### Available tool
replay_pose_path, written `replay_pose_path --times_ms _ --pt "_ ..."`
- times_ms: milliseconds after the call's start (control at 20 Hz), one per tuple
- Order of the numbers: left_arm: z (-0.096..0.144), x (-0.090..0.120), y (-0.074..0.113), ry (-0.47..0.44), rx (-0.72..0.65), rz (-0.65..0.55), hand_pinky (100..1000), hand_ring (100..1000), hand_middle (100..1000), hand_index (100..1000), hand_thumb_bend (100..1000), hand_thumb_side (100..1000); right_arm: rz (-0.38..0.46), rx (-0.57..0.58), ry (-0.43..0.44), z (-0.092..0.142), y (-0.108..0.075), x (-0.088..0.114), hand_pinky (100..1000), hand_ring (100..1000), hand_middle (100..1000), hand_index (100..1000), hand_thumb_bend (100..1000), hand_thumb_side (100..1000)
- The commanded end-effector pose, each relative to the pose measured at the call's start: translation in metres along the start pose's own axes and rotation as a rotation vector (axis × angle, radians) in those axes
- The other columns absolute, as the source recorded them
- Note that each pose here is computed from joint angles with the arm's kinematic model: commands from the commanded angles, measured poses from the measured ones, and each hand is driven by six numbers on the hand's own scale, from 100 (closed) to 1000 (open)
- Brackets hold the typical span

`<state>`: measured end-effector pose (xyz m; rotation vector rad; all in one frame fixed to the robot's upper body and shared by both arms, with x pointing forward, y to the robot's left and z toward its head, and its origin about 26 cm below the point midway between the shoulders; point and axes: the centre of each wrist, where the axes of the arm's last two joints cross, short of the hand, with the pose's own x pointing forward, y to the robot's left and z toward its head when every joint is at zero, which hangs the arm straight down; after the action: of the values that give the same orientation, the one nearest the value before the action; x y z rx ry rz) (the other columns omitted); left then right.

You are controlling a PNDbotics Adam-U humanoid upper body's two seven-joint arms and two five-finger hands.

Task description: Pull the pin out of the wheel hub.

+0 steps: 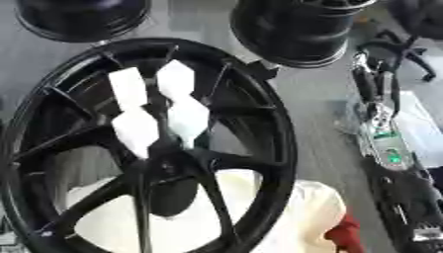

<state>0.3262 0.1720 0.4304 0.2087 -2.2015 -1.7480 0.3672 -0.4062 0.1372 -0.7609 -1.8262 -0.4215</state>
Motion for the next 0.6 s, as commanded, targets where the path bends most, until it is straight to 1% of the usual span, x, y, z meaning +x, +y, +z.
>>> replay_pose_path --times_ms 50,400,500,600 --pt "0.0035 0.0048 0.0072 0.002 0.003 -0.029 724 668 666 766 110 644 -0.007 -0.003 -0.054 -0.0083 -0.0051 0.0125 842 734 712 794 100 660" --pt "0.0024 0.0048 0.0061 -0.001 -0.015 -0.031 728 675 673 773 114 650 -0.023 -0.001 -0.071 -0.0084 -0.0056 0.0116 840 734 711 793 100 653" --pt "-0.0005 0.0051 0.0048 -0.007 -0.049 -0.034 737 687 687 785 134 651 -0.020 0.000 -0.068 -0.0084 -0.0057 0.0112 839 734 711 792 100 652" --pt "-0.0044 0.0058 0.0035 -0.018 -0.115 -0.047 741 694 694 790 158 631 -0.016 0.001 -0.067 -0.0084 -0.0058 0.0110 839 734 711 792 100 653"
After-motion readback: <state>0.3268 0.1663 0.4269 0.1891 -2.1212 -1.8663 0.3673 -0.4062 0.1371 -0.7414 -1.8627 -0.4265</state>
